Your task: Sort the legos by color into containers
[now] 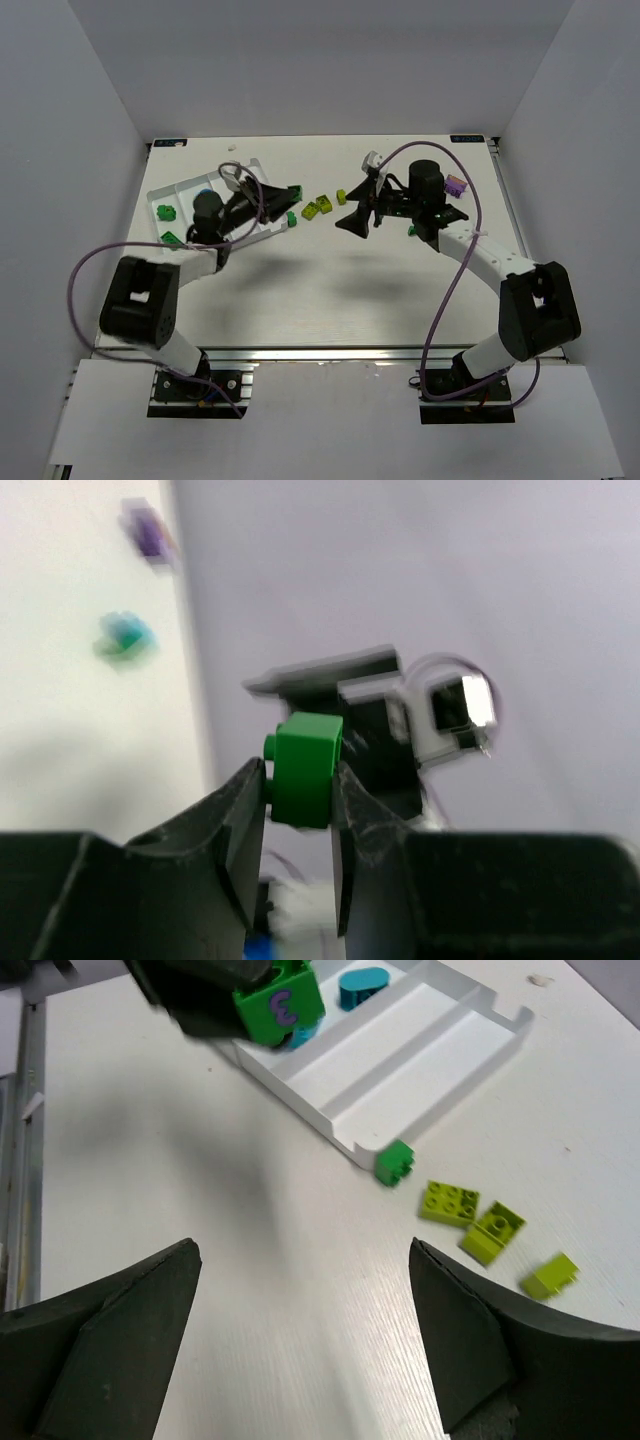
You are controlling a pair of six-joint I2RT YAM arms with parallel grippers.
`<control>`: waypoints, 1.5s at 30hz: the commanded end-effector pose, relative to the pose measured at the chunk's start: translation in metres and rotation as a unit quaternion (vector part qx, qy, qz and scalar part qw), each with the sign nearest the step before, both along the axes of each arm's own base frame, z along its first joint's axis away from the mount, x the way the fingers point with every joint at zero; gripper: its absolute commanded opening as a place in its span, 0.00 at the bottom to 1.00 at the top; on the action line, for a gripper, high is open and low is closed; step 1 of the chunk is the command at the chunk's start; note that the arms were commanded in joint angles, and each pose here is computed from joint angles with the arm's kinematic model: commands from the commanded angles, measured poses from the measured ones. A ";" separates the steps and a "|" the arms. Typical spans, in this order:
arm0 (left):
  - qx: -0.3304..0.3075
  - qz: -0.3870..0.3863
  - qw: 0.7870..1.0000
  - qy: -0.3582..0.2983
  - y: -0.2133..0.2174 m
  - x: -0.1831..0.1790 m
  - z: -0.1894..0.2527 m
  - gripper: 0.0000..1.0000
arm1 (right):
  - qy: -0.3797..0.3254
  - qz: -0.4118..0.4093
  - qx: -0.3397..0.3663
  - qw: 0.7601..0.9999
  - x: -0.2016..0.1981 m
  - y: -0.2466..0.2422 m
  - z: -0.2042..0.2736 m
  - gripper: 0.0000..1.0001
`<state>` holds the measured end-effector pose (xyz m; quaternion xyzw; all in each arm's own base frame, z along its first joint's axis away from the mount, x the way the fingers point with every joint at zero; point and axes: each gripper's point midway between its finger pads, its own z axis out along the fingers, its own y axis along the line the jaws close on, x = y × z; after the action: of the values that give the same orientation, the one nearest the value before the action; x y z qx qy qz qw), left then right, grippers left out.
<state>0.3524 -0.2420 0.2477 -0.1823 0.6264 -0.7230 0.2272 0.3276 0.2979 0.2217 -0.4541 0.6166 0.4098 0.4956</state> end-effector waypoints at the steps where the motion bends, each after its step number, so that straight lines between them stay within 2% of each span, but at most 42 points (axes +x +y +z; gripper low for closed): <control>1: 0.254 0.039 0.966 -0.038 0.033 0.011 -0.024 0.00 | -0.003 -0.020 -0.021 1.000 0.002 -0.026 -0.001 0.89; 2: 0.333 0.099 0.938 -0.005 0.060 0.029 -0.041 0.00 | -0.008 -0.015 -0.022 1.000 -0.001 -0.029 0.001 0.84; 3: 0.392 0.108 0.913 0.029 0.078 0.028 -0.057 0.00 | -0.010 -0.010 -0.030 0.999 -0.004 -0.033 -0.003 0.77; 4: 0.454 0.100 0.882 0.074 0.098 0.016 -0.072 0.00 | -0.009 -0.003 -0.031 0.999 -0.006 -0.036 -0.003 0.55; 6: 0.519 0.154 0.831 0.129 0.146 0.014 -0.088 0.00 | -0.006 0.001 -0.037 0.999 -0.010 -0.039 -0.004 0.23; 7: 0.539 0.163 0.813 0.148 0.162 0.006 -0.093 0.00 | 0.003 -0.004 -0.046 0.999 -0.011 -0.041 -0.009 0.00; 8: 0.550 0.195 0.797 0.158 0.186 0.004 -0.087 0.00 | 0.005 -0.006 -0.049 0.999 -0.011 -0.042 -0.009 0.00; 9: 0.576 0.213 0.768 0.182 0.209 -0.003 -0.093 0.00 | 0.007 -0.006 -0.052 0.999 -0.012 -0.042 -0.010 0.00; 11: 0.588 0.256 0.735 0.221 0.254 -0.009 -0.095 0.00 | 0.003 -0.015 -0.058 0.998 -0.011 -0.045 -0.011 0.00; 14: 0.593 0.283 0.705 0.266 0.300 -0.018 -0.108 0.00 | 0.004 -0.025 -0.063 0.998 -0.010 -0.049 -0.015 0.00; 18: 0.608 0.286 0.682 0.289 0.330 -0.010 -0.125 0.00 | 0.013 -0.029 -0.071 0.997 -0.012 -0.052 -0.018 0.00; 19: 0.619 0.286 0.671 0.292 0.336 -0.008 -0.128 0.00 | 0.009 -0.034 -0.073 0.997 -0.010 -0.054 -0.017 0.02; 20: 0.623 0.285 0.666 0.295 0.341 -0.006 -0.132 0.00 | 0.008 -0.037 -0.076 0.996 -0.009 -0.055 -0.018 0.08; 21: 0.627 0.286 0.662 0.294 0.345 -0.001 -0.131 0.00 | 0.008 -0.040 -0.079 0.996 -0.008 -0.056 -0.019 0.17; 22: 0.633 0.276 0.658 0.300 0.348 0.002 -0.142 0.00 | 0.006 -0.049 -0.084 0.995 -0.006 -0.058 -0.019 0.33; 24: 0.638 0.272 0.657 0.295 0.352 0.011 -0.147 0.00 | 0.002 -0.055 -0.090 0.994 -0.004 -0.061 -0.020 0.48; 27: 0.643 0.265 0.653 0.301 0.358 0.023 -0.154 0.00 | -0.009 -0.067 -0.097 0.993 -0.002 -0.068 -0.019 0.61; 31: 0.650 0.266 0.645 0.300 0.368 0.041 -0.156 0.00 | -0.019 -0.079 -0.109 0.991 0.001 -0.075 -0.020 0.68; 36: 0.649 0.267 0.647 0.298 0.372 0.053 -0.155 0.00 | -0.031 -0.091 -0.121 0.988 0.008 -0.081 -0.018 0.77; 37: 0.648 0.268 0.648 0.297 0.371 0.054 -0.153 0.03 | -0.035 -0.098 -0.127 0.986 0.011 -0.084 -0.018 0.80; 38: 0.648 0.267 0.649 0.296 0.371 0.054 -0.154 0.10 | -0.042 -0.101 -0.137 0.985 0.013 -0.086 -0.019 0.88; 39: 0.646 0.277 0.650 0.289 0.371 0.056 -0.148 0.35 | -0.052 -0.121 -0.147 0.980 0.020 -0.091 -0.017 0.89; 41: 0.643 0.284 0.652 0.283 0.370 0.054 -0.144 0.57 | -0.066 -0.151 -0.154 0.974 0.031 -0.098 -0.014 0.90; 43: 0.640 0.289 0.657 0.274 0.368 0.052 -0.138 0.72 | -0.068 -0.179 -0.168 0.967 0.041 -0.107 -0.017 0.89; 45: 0.640 0.288 0.659 0.271 0.366 0.050 -0.136 0.77 | -0.064 -0.164 -0.184 0.967 0.040 -0.109 -0.023 0.89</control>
<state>0.3991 0.1213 0.0805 -0.3528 0.8979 0.0448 0.2596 0.3518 0.2009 0.1853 -0.4518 0.7164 0.2157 0.4860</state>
